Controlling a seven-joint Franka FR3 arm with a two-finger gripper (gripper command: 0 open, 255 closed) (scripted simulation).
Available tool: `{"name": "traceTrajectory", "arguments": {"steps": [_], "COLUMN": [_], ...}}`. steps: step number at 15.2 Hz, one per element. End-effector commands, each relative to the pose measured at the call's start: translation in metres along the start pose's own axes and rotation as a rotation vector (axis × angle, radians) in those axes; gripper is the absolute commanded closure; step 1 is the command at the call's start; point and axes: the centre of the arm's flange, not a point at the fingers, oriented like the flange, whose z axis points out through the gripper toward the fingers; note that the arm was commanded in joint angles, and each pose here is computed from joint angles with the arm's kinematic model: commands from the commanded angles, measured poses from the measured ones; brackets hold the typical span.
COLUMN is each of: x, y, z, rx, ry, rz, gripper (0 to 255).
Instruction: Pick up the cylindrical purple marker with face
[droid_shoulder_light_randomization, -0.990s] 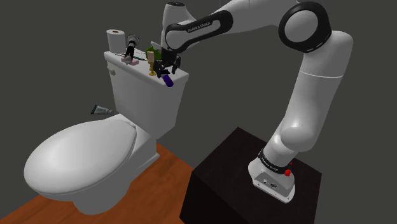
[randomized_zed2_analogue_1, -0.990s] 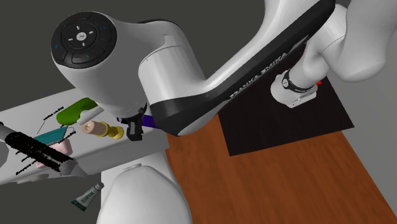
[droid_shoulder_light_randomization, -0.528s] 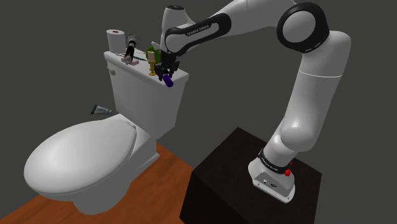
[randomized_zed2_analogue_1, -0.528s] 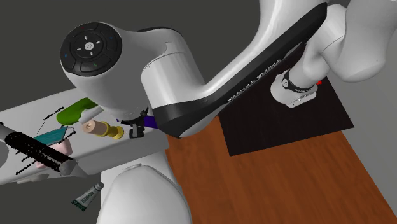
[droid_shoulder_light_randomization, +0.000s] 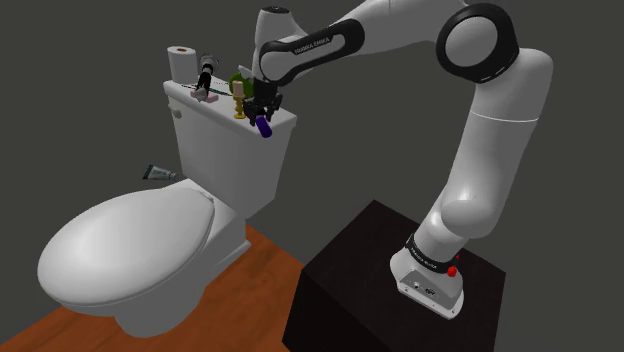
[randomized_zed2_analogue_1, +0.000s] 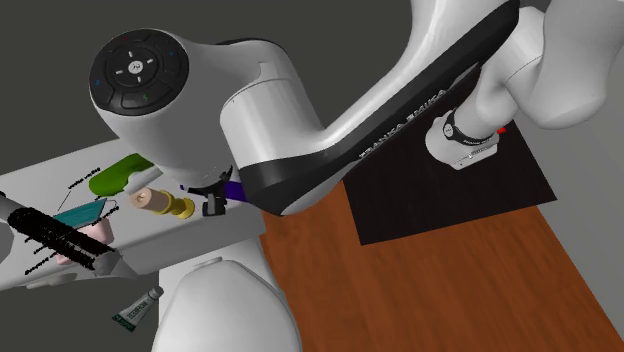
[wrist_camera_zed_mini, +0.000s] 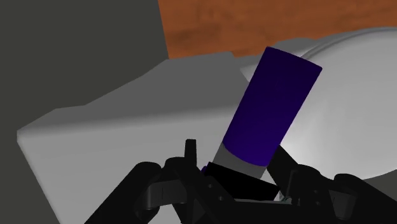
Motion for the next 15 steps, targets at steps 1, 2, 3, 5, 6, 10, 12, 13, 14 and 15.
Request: {"name": "traceTrajectory", "arguments": {"steps": [1, 2, 3, 5, 6, 10, 12, 13, 14, 15], "x": [0.001, 0.002, 0.003, 0.005, 0.006, 0.01, 0.012, 0.013, 0.013, 0.013], "y": [0.001, 0.001, 0.001, 0.002, 0.002, 0.003, 0.003, 0.004, 0.004, 0.004], "z": [-0.009, -0.014, -0.019, -0.03, -0.035, -0.056, -0.066, -0.071, -0.072, -0.072], "rx": [0.0, 0.0, 0.0, 0.0, 0.0, 0.0, 0.0, 0.0, 0.0, 0.0], "ry": [-0.001, -0.001, -0.001, -0.001, -0.001, -0.001, -0.001, -0.001, -0.001, -0.001], "rz": [0.0, 0.0, 0.0, 0.0, 0.0, 0.0, 0.0, 0.0, 0.0, 0.0], "gripper": [255, 255, 255, 255, 255, 255, 255, 255, 255, 255]}}
